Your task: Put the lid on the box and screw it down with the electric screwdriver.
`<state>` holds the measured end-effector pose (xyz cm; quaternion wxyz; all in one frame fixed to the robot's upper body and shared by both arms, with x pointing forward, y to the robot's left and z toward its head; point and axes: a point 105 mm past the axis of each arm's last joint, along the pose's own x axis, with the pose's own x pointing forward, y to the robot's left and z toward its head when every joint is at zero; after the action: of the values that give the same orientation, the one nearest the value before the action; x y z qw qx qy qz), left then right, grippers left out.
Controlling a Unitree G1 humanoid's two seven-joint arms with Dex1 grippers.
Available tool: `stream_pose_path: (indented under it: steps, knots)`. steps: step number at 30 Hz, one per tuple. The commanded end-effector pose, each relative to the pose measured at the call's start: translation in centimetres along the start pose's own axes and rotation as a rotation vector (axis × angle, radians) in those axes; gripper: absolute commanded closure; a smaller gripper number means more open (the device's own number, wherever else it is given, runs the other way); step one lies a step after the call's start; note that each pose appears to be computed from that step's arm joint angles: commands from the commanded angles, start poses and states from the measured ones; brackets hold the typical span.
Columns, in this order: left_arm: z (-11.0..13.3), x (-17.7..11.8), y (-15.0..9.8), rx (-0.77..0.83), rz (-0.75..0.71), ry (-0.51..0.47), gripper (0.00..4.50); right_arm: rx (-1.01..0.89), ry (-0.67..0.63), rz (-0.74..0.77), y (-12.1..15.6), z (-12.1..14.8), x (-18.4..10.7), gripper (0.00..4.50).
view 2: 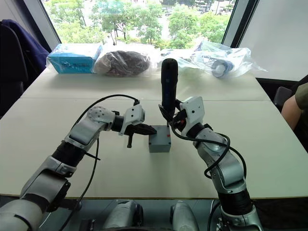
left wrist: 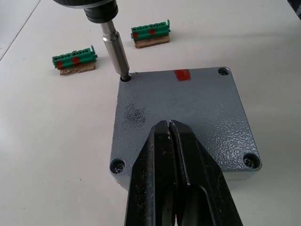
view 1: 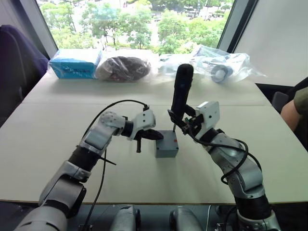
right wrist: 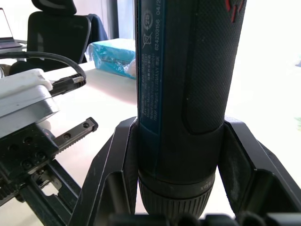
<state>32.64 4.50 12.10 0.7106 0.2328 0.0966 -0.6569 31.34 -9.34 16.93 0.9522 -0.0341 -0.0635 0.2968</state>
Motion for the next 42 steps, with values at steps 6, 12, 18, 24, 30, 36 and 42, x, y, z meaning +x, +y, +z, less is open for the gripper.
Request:
stream_pose_path:
  steps: [6,12,18,24,30,36,42]
  knots:
    - [-1.3,0.6,-0.7,-0.035,-0.019,0.036,4.50,0.092,0.256,-0.058,-0.9,-6.6,-1.6,2.74]
    - [-1.4,0.7,-0.7,-0.038,-0.019,0.036,4.50,0.081,0.247,-0.057,-1.0,-6.3,-1.6,2.74]
    - [-1.4,0.7,-0.7,-0.041,-0.017,0.035,4.50,0.064,0.235,-0.053,-1.1,-5.9,-1.5,2.74]
    - [-1.4,0.8,-0.6,-0.043,-0.017,0.035,4.50,0.034,0.226,-0.052,-1.6,-5.3,-1.4,2.74]
    - [-1.7,0.8,-0.6,-0.047,-0.017,0.038,4.50,-0.032,0.098,-0.040,-2.6,-0.9,-0.7,2.74]
    - [-1.9,0.4,-0.7,-0.064,-0.016,0.035,4.50,-0.080,-0.097,0.033,-3.2,6.9,-0.6,2.74]
    - [-0.4,-0.6,-0.7,-0.144,-0.013,-0.054,4.50,-0.066,-0.233,0.079,-3.2,12.9,-0.7,2.74]
